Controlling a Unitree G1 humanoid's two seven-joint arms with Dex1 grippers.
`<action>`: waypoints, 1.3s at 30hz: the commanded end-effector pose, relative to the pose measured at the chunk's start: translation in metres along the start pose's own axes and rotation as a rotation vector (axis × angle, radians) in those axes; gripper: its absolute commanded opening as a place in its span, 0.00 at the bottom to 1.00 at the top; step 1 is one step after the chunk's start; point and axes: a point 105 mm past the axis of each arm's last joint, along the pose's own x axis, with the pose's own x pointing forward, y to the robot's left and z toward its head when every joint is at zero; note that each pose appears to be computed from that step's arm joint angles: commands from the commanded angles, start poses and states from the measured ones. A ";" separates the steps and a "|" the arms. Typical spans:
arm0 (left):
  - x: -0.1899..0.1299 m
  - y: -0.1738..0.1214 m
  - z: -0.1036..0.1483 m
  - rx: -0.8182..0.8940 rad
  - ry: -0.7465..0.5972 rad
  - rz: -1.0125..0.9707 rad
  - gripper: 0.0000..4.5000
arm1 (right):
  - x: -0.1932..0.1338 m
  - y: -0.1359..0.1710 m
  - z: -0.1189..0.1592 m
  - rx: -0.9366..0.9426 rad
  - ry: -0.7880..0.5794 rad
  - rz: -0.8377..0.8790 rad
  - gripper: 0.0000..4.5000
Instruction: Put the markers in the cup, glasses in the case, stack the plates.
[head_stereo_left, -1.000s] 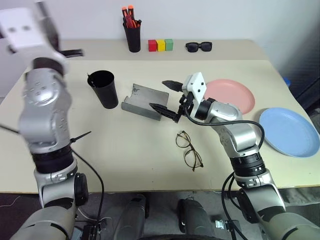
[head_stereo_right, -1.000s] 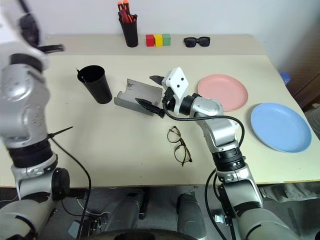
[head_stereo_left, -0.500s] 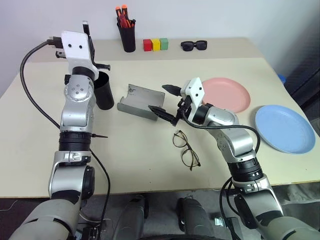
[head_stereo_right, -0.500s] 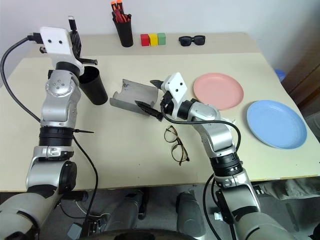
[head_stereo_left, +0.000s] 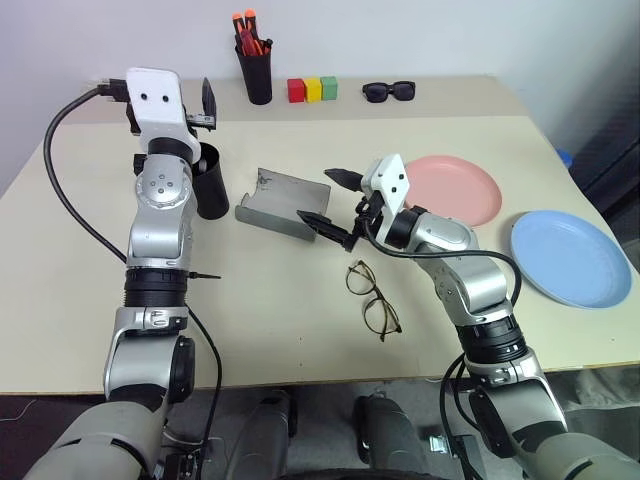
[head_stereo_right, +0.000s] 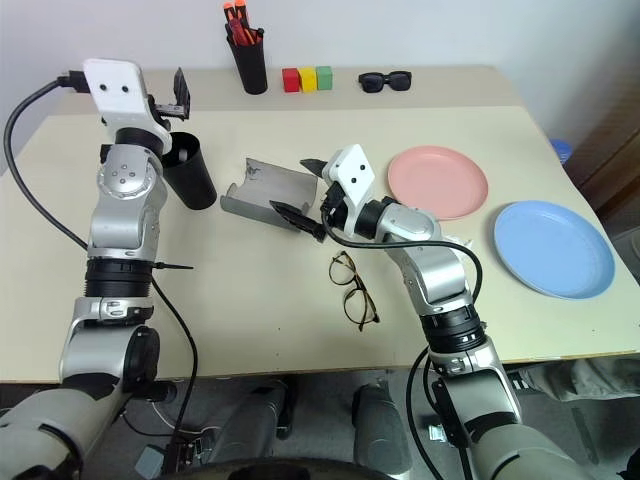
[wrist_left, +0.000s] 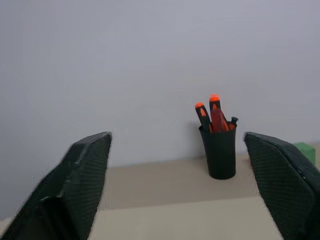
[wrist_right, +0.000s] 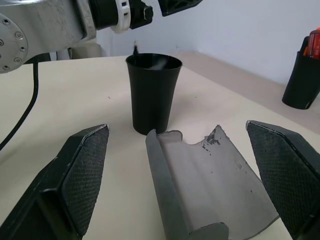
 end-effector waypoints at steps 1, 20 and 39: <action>0.000 0.007 0.015 -0.018 -0.048 0.026 0.92 | 0.004 0.001 0.016 -0.041 -0.051 0.016 1.00; -0.086 -0.066 -0.071 0.314 0.557 -1.123 0.96 | -0.062 -0.002 -0.004 -0.148 0.221 0.202 1.00; -0.078 -0.080 -0.102 0.275 0.669 -1.369 0.23 | -0.090 0.004 -0.012 -0.142 0.294 0.135 1.00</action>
